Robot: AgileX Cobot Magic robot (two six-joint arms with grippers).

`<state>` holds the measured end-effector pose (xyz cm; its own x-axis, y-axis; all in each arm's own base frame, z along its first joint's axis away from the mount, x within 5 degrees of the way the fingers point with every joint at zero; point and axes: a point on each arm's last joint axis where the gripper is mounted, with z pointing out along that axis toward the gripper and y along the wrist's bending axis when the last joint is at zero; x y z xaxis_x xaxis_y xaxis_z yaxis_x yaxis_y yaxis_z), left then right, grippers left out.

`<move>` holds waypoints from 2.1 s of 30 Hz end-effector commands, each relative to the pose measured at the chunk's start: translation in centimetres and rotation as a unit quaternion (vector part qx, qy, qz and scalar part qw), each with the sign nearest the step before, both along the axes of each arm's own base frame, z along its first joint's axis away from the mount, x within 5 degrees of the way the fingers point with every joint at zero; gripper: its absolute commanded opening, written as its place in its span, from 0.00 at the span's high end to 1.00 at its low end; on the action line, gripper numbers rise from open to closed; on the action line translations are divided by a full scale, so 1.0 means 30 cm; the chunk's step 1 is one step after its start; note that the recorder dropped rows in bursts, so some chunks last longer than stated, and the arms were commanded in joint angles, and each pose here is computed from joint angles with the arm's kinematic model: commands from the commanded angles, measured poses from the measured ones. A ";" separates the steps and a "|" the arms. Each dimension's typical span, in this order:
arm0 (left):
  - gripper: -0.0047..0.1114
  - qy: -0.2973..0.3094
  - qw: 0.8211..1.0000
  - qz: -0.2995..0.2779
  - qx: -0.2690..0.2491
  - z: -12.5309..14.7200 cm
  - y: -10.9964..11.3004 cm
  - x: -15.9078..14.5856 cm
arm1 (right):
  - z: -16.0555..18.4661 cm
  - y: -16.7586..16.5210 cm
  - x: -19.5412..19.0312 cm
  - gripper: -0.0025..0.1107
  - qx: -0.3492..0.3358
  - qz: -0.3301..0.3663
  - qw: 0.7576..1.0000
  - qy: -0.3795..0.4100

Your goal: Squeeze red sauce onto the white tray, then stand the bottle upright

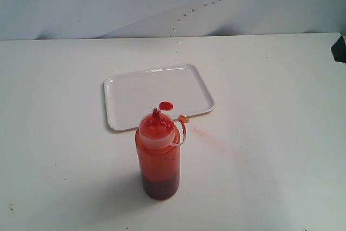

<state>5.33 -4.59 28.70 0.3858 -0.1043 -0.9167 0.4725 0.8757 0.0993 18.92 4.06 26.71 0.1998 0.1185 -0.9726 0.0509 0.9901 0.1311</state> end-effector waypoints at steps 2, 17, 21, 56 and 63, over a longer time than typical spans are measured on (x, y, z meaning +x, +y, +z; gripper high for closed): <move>0.96 0.014 0.997 0.064 -0.050 -0.018 0.046 -0.048 | 0.000 -0.004 -0.006 0.98 -0.006 -0.002 1.000 -0.003; 0.96 0.134 0.981 0.110 -0.081 -0.142 0.106 -0.017 | 0.002 -0.005 -0.007 0.98 -0.006 -0.002 1.000 -0.004; 0.96 0.134 0.981 0.114 -0.077 -0.145 0.107 -0.016 | 0.002 -0.005 -0.007 0.98 -0.006 -0.002 1.000 -0.004; 0.96 0.205 0.966 0.158 -0.022 -0.260 0.120 0.007 | 0.002 -0.005 -0.007 0.98 -0.005 -0.003 1.000 -0.004; 0.96 0.243 0.957 0.161 0.000 -0.292 0.120 0.007 | 0.002 -0.005 -0.007 0.98 -0.005 -0.003 1.000 -0.004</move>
<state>5.57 -0.94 20.51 -0.0258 -0.0623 -0.9977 0.1635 0.9843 -0.0657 18.86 4.01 26.62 0.1973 0.1184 -0.9732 0.0522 0.9900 0.1311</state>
